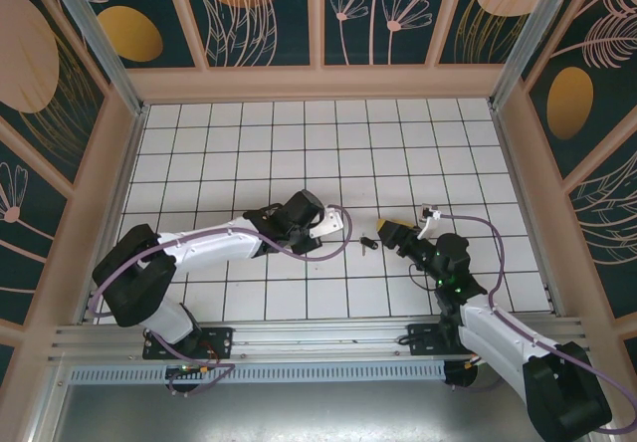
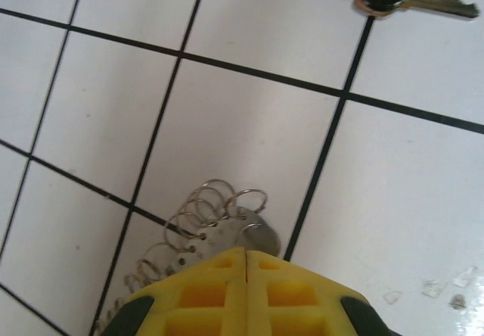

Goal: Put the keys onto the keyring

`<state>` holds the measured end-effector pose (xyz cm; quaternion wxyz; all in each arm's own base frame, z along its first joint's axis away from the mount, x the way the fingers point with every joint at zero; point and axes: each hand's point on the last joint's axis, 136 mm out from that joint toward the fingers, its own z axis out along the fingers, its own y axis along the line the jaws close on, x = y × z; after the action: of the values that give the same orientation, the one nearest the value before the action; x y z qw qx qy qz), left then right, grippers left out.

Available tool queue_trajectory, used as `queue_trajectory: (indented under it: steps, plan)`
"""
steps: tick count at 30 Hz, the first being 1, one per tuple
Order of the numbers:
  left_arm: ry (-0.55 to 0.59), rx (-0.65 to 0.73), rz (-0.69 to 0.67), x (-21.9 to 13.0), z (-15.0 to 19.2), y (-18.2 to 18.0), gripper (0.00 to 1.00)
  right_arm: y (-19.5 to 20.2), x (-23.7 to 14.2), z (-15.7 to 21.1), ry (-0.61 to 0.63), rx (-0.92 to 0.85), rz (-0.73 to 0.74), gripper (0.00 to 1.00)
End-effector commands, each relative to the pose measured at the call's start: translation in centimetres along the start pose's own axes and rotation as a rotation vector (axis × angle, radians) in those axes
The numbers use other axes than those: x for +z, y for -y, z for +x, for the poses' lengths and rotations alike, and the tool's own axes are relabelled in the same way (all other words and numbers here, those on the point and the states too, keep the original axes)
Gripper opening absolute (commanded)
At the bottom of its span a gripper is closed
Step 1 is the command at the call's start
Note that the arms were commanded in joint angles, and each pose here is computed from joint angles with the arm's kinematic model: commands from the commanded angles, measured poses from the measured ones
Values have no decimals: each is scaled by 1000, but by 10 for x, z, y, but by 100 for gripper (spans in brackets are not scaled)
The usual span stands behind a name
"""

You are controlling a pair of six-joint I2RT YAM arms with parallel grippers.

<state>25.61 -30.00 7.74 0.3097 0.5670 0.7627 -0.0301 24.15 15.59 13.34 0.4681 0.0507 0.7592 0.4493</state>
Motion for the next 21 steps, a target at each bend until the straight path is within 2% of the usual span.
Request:
queue_trajectory:
  steps: [1, 3, 6, 10, 18, 21]
  plan:
    - [-9, -10, 76, 1, 7, 14, 20, 44, -18, 51, -84, 37, 85, 64]
    - [-21, -6, 82, 4, 8, 15, 28, 45, -18, 50, -82, 37, 86, 65]
    - [11, -58, 129, 5, 3, 18, 32, 44, -18, 50, -82, 37, 85, 66]
    - [40, -162, 189, 8, 1, 15, 32, 45, -18, 51, -83, 38, 87, 68]
    - [162, -500, 299, 2, -20, -13, 27, 43, -18, 51, -86, 38, 77, 70]
    - [140, -601, 301, 4, -24, -18, 28, 44, -18, 51, -85, 42, 76, 71]
